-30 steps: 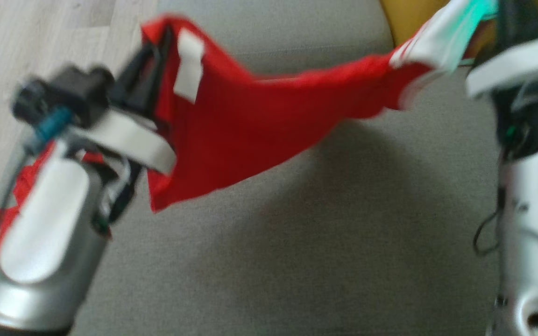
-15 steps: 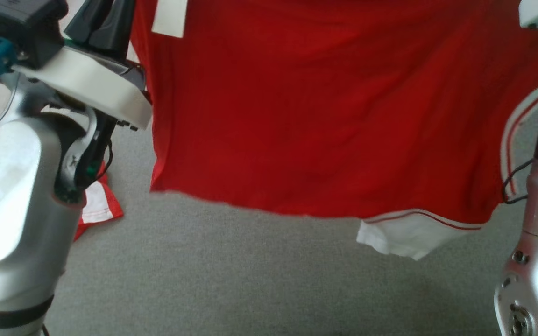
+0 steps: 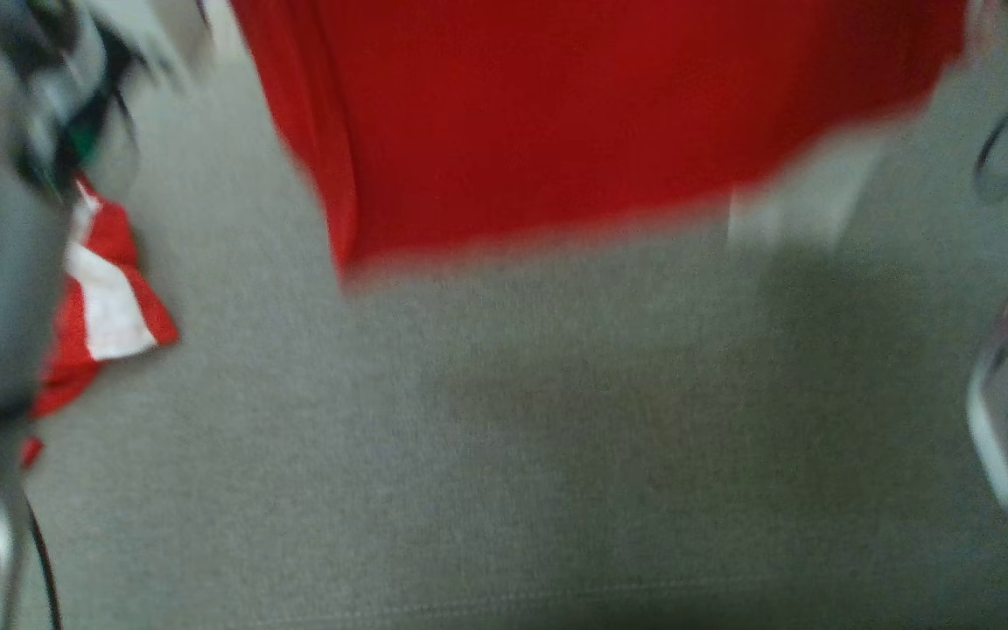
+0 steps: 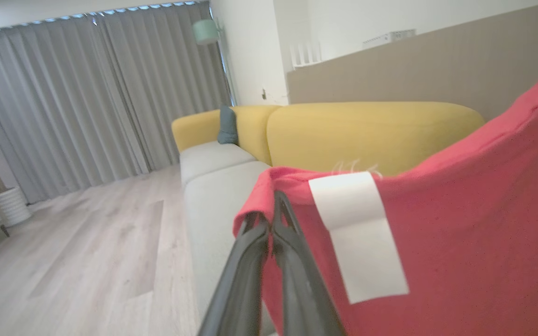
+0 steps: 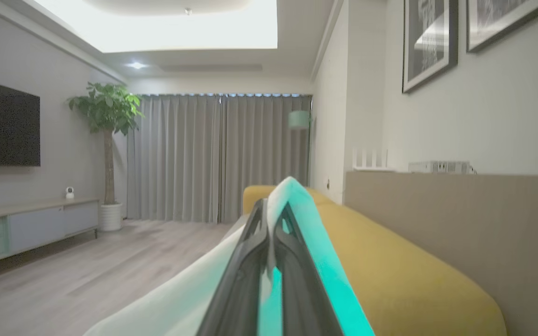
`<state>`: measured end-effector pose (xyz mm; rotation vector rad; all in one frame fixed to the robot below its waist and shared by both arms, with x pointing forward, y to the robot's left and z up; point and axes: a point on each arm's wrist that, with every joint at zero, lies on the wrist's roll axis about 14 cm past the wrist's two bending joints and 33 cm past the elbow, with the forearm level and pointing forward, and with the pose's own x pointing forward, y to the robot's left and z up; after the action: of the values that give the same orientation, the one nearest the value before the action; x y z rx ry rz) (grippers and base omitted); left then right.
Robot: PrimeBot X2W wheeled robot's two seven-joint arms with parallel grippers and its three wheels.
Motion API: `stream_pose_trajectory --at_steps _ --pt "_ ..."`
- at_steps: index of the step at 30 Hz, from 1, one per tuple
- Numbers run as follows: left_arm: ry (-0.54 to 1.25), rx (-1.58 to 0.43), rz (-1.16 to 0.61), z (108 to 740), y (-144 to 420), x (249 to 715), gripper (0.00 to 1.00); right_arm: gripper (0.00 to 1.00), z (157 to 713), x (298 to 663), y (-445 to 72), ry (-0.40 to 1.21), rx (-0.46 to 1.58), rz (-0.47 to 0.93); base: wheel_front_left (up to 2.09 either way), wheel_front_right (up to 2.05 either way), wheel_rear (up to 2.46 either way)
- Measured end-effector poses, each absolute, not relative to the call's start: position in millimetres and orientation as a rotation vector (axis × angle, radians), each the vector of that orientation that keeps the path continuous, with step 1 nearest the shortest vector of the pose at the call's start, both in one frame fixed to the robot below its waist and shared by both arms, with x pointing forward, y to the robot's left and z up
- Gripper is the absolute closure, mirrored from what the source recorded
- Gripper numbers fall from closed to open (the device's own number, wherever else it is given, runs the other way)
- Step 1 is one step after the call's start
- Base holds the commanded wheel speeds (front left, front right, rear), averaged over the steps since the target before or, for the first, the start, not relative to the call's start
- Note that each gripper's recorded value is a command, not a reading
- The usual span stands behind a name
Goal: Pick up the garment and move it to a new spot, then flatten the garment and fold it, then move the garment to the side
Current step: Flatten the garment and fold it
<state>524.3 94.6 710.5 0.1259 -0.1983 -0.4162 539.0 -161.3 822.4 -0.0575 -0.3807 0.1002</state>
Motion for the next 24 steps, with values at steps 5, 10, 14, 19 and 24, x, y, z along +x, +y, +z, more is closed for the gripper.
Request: stream_pose_trajectory --at_steps 5,10,14,19,24 --pt "-0.341 0.189 -0.315 744 110 596 1.0 1.0 868 584 -160 -0.578 -0.101 0.078 0.0 0.0 0.0" --pt "-0.456 0.192 -0.245 747 116 642 1.0 1.0 824 636 -169 -0.559 -0.052 0.061 0.0 0.0 0.0" --pt "-0.385 0.217 -0.28 696 107 661 1.0 1.0 751 668 -165 -0.413 -0.031 0.08 0.0 0.0 0.0" --pt "-0.281 0.212 -0.307 640 105 665 1.0 1.0 681 681 -161 -0.27 0.004 0.091 0.0 0.0 0.0" --pt "-0.15 0.199 -0.344 577 97 649 1.0 1.0 584 673 -149 -0.052 0.017 0.122 0.0 0.0 0.0"
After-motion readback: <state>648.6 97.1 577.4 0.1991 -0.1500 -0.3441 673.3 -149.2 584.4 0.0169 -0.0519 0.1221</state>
